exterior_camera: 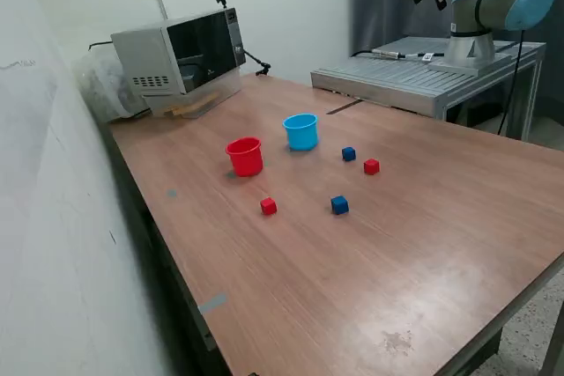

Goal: Place red objects in the red bin, and blue objects in the blue bin.

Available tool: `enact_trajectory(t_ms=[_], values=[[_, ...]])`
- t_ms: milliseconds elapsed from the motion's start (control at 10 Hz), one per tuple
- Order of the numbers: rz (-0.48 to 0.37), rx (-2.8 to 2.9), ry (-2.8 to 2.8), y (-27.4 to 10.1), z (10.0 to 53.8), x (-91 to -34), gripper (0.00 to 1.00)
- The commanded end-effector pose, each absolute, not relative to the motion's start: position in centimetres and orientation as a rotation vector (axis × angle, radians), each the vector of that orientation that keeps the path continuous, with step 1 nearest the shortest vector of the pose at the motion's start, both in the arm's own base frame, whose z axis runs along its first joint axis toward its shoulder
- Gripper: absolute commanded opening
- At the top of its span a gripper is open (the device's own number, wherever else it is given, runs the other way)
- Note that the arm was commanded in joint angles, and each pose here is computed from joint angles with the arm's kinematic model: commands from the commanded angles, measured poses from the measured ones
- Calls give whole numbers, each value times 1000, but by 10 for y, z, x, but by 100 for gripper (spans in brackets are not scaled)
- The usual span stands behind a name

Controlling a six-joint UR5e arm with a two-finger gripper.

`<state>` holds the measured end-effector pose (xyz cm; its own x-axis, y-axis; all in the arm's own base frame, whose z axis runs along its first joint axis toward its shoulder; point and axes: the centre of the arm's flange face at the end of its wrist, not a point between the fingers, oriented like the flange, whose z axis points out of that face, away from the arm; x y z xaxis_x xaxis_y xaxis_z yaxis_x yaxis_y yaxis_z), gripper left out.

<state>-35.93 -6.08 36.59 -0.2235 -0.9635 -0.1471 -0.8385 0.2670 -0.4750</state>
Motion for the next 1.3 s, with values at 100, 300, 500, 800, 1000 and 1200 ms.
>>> enact_trajectory(t_ms=[100,300,500,800,1000,1200], values=[[-413,-1632,2134,-61,366,-359,100],[-407,-1635,2148,-62,367,-361,100],[-332,-1693,2179,-71,370,-369,100],[-71,-1991,2150,-139,396,-388,100],[27,-2166,2068,-203,420,-407,100],[153,-2294,2095,-250,451,-423,100]])
